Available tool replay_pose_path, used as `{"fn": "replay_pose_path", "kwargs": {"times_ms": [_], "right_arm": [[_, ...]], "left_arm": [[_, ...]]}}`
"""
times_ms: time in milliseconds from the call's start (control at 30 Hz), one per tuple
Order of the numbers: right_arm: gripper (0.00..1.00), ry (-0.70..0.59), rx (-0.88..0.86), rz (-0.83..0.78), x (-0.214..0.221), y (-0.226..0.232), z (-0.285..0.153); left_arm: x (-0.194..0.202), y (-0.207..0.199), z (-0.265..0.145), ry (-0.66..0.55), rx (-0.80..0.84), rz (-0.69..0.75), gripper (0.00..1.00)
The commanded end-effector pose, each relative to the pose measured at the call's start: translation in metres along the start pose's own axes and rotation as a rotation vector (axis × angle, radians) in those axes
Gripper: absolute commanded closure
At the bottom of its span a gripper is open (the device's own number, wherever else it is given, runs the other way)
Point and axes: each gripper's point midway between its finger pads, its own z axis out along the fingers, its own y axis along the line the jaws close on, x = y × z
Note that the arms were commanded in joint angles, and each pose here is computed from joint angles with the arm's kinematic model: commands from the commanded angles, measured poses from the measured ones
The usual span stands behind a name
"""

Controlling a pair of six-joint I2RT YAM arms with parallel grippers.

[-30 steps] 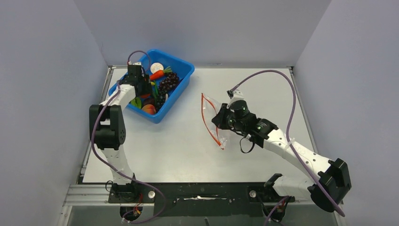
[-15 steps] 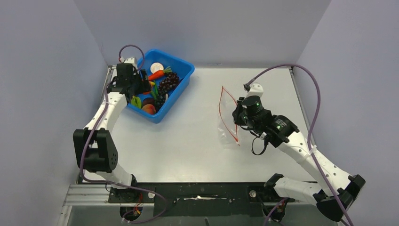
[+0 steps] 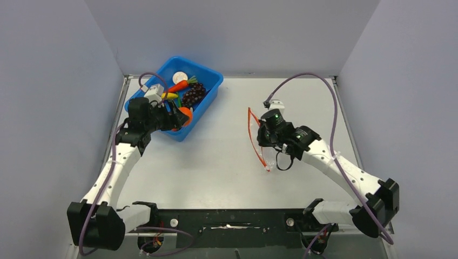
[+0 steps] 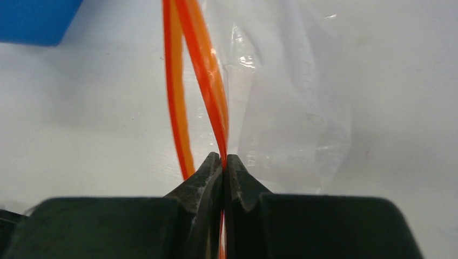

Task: Place the food in the zip-top bag and seal the zipper
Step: Place the fake fruit in the zipper food storage bag.

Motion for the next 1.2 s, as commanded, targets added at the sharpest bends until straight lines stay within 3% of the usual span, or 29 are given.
{"fn": "replay_pose_path", "kwargs": {"times_ms": [0, 233, 567, 1000, 1167], "right_arm": [[1.0, -0.03, -0.238, 0.081, -0.015, 0.061, 0.024], [1.0, -0.023, -0.369, 0.149, -0.022, 0.101, 0.042], [1.0, 0.017, -0.468, 0.182, -0.011, 0.119, 0.041], [1.0, -0.023, -0.638, 0.159, -0.021, 0.147, 0.01], [1.0, -0.029, -0.659, 0.128, -0.016, 0.153, 0.002]], "left_arm": [[0.009, -0.054, -0.023, -0.035, 0.233, -0.033, 0.64], [0.04, -0.099, -0.049, 0.036, 0.464, -0.126, 0.64], [0.049, -0.156, -0.061, 0.016, 0.765, -0.285, 0.66], [0.079, -0.158, -0.035, 0.077, 0.698, -0.282, 0.67], [0.094, -0.142, -0.02, 0.097, 0.574, -0.281, 0.69]]}}
